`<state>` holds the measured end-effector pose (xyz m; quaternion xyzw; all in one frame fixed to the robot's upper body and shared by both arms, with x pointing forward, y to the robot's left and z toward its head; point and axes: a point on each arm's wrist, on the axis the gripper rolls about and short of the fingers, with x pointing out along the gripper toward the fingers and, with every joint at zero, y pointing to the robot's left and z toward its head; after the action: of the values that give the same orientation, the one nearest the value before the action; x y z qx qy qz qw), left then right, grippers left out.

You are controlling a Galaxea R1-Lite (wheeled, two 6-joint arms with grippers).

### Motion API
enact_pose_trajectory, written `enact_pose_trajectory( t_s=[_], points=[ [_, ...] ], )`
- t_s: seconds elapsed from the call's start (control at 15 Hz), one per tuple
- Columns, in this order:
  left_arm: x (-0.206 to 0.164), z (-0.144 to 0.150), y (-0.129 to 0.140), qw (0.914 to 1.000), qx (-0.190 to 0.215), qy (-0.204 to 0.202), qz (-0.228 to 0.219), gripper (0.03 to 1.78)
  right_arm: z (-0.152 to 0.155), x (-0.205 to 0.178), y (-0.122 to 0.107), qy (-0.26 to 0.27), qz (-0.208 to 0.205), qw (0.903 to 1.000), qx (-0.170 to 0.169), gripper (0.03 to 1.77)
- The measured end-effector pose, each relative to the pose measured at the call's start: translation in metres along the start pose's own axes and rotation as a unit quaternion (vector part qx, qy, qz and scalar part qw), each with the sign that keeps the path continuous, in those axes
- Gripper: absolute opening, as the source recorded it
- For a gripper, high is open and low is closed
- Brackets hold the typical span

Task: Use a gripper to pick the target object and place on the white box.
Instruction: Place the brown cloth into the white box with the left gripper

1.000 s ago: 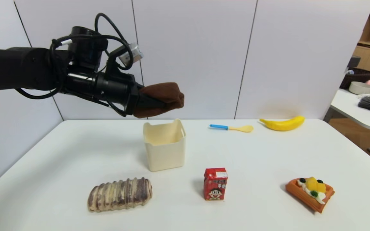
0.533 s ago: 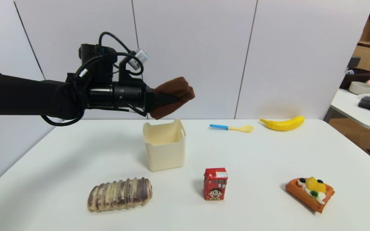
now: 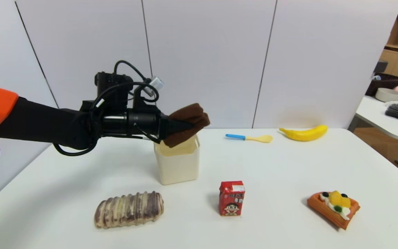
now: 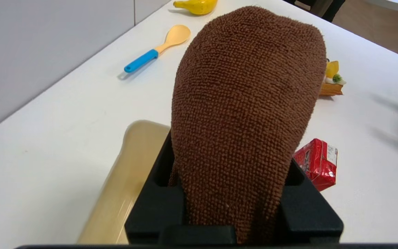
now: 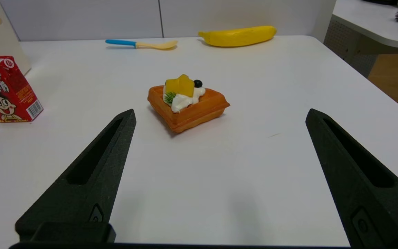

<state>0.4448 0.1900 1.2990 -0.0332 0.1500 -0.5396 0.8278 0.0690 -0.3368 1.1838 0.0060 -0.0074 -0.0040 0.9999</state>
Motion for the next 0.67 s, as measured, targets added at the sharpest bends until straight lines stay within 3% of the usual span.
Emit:
enact_pose_trajectory(
  t_s=[0.67],
  points=[
    [0.004, -0.018, 0.005, 0.9999, -0.013, 0.01, 0.0, 0.57, 0.0, 0.0, 0.0, 0.0, 0.0, 1.0, 0.0, 1.7]
  ],
)
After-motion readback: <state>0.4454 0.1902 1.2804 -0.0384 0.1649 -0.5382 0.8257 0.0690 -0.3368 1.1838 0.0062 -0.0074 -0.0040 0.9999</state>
